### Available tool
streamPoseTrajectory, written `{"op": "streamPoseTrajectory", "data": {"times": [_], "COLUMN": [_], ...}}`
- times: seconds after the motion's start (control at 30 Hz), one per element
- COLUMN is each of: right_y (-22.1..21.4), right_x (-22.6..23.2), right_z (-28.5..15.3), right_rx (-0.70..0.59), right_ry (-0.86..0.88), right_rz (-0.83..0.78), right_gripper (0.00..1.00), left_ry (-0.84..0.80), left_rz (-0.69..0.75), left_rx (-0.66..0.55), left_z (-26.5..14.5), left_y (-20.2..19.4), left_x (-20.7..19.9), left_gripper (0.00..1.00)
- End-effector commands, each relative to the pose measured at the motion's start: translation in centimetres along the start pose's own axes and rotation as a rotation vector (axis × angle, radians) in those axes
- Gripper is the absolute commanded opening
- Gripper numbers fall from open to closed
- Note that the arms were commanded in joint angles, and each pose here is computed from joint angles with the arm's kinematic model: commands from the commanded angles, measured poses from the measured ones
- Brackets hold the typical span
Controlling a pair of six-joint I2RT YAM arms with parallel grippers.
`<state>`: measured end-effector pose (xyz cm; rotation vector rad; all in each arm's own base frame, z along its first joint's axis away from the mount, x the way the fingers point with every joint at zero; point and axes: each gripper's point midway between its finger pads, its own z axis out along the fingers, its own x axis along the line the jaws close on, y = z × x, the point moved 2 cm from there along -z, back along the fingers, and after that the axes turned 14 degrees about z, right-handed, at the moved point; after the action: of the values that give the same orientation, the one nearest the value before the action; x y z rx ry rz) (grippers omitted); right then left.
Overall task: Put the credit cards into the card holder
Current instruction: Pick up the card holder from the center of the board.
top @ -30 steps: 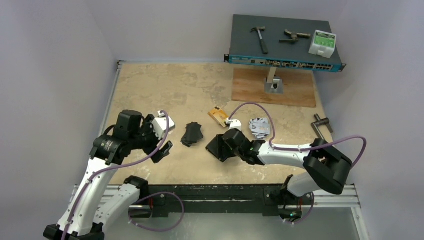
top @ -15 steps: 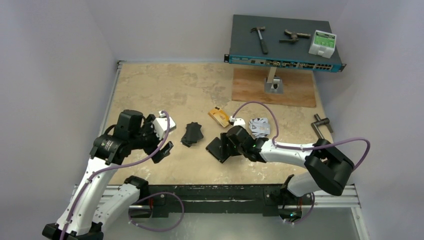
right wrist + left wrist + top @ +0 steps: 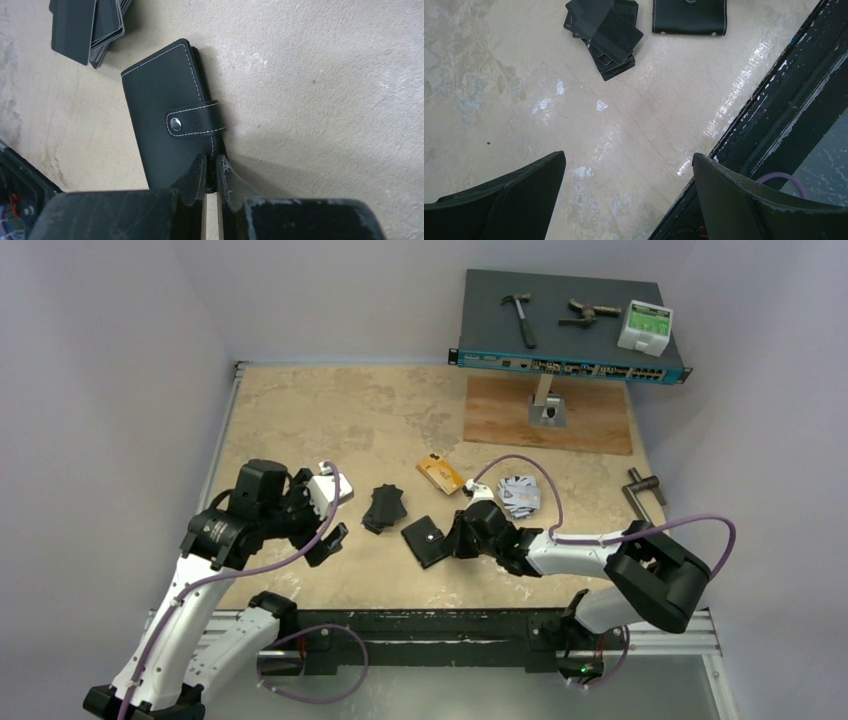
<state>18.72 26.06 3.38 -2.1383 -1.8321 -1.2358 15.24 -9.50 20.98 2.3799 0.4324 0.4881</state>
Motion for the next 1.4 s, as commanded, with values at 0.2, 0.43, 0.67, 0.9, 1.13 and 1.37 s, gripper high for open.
{"op": "streamPoseTrajectory", "data": {"times": [0.2,0.43,0.67,0.9,1.13,1.37], "right_y": [-0.4,0.7,0.4,4.0,6.5,8.8], "right_x": [1.6,4.6,7.2,11.8,15.9,19.4], "right_z": [-3.0,-6.9,-9.3,-14.3,-18.9,-22.9], "right_rx": [0.009,-0.100,-0.115,-0.193,-0.252,-0.320], "right_ry": [0.145,0.231,0.290,0.383,0.498,0.614], "right_rz": [-0.036,-0.177,-0.249,-0.307,-0.315,-0.294], "right_gripper": [0.00,0.00,0.00,0.00,0.00,0.00], "left_ry": [-0.173,-0.334,-0.408,-0.507,-0.497,-0.518], "left_rz": [-0.066,-0.196,-0.220,-0.236,-0.384,-0.542], "left_rx": [-0.235,-0.375,-0.384,-0.435,-0.516,-0.588], "left_z": [1.3,2.8,5.2,4.9,3.6,1.4], "left_y": [3.5,6.7,6.7,8.5,11.6,13.7], "left_x": [-2.8,-3.6,-3.9,-4.1,-3.1,-3.1], "left_gripper": [1.00,1.00,1.00,1.00,1.00,1.00]}}
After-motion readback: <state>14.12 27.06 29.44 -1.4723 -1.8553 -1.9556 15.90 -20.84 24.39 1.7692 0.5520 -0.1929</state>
